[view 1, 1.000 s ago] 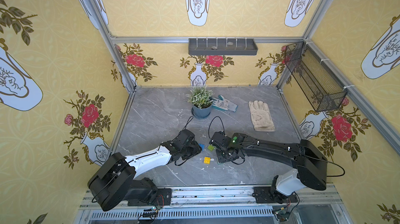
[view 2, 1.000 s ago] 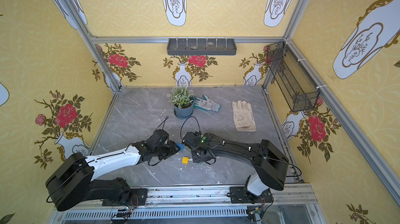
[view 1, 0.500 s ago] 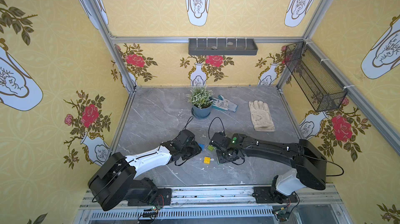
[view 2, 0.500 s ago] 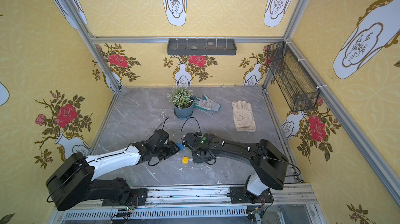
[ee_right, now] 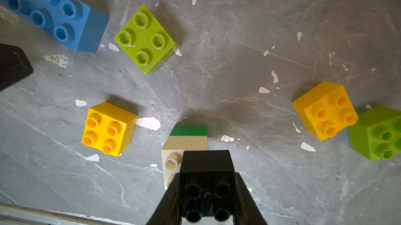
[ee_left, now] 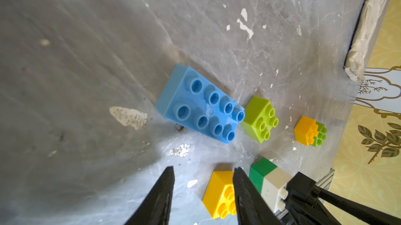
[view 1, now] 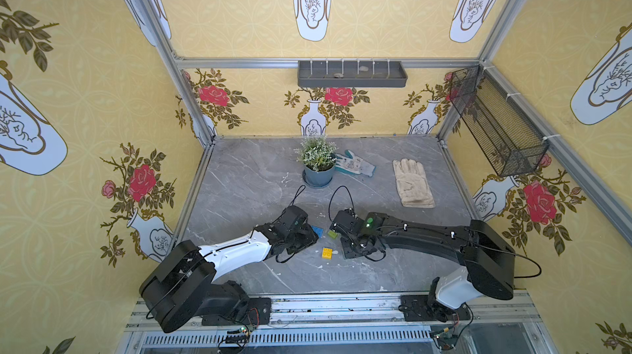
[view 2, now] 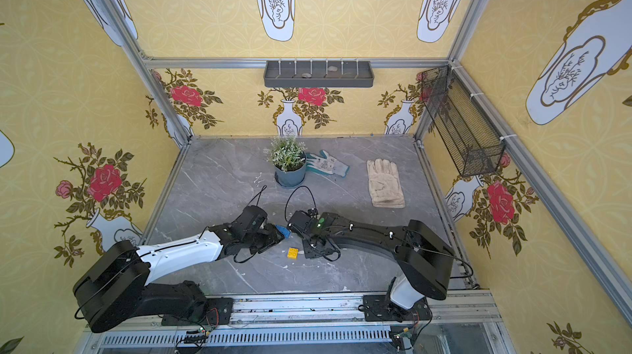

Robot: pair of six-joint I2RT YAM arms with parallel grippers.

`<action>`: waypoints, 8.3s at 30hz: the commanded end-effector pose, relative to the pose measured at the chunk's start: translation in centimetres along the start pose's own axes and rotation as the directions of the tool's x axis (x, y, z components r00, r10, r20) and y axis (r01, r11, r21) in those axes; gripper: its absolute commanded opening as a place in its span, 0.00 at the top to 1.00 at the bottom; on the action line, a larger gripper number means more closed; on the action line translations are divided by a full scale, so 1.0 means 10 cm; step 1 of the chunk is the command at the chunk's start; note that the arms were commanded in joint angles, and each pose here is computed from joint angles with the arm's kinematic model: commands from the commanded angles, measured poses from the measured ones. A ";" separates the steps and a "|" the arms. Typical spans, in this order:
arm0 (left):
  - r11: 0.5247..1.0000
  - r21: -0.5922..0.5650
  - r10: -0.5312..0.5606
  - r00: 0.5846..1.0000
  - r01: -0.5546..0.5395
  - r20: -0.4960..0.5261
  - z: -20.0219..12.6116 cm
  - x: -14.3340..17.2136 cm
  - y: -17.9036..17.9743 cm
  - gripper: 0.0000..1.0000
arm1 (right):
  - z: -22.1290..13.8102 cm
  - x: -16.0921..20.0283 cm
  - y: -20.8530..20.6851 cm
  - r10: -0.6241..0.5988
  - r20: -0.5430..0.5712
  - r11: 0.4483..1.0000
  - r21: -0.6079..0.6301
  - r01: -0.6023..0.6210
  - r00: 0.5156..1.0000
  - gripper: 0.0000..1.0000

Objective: Assemble the number 4 with lego
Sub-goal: Assemble the lego brick with the lego brick, then adjust the lego brick at the center of the board, then pick up the lego brick from the center of the board, then adjust the lego brick at the center of the board.

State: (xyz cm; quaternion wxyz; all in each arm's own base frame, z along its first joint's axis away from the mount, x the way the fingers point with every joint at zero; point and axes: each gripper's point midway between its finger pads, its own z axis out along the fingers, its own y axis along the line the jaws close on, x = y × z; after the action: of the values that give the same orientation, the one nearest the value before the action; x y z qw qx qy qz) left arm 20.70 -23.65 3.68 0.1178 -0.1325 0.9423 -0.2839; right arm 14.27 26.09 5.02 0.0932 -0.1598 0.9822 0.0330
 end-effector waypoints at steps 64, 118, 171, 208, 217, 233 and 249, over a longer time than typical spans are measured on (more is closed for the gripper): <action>0.995 0.081 -0.061 0.998 0.062 -0.006 -0.23 -0.11 -0.20 1.00 | -0.34 -1.01 0.16 0.112 0.082 0.973 -0.212 -0.093 0.990 0.54; 0.983 0.120 0.172 0.933 -0.140 -0.317 0.39 0.71 -0.64 0.91 | 0.27 -0.31 -0.08 0.316 -0.212 0.870 -0.324 -0.371 0.925 0.86; 0.947 0.019 -0.319 0.935 0.320 0.156 -0.64 -0.56 0.88 0.47 | 0.56 -1.00 1.10 -0.598 0.196 0.771 -0.124 0.625 0.777 0.67; 0.967 0.068 -0.248 0.968 0.245 0.035 -0.16 -0.50 0.48 0.52 | -0.24 -0.53 0.50 -0.483 0.305 0.853 -0.047 0.520 0.821 0.96; 0.973 0.049 -0.227 0.974 0.227 -0.003 -0.02 -0.34 0.49 0.52 | -0.18 -0.43 0.43 -0.507 0.297 0.849 0.008 0.529 0.809 0.98; 0.974 0.072 -0.212 0.977 0.214 -0.037 0.07 -0.27 0.47 0.54 | -0.26 -0.67 0.04 -0.238 0.298 0.966 -0.030 0.258 0.925 0.92; 0.993 0.112 0.057 0.977 -0.035 -0.206 -0.02 0.39 -0.12 0.82 | 0.28 -0.41 -0.30 -0.005 0.067 0.999 -0.031 0.007 0.998 0.97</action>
State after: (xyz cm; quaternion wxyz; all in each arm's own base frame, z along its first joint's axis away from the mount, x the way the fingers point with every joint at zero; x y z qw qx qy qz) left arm 18.70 -25.55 4.24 0.0573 -0.0950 0.9291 -0.3529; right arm 19.84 24.32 3.21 0.1334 -0.1785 0.9741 0.0375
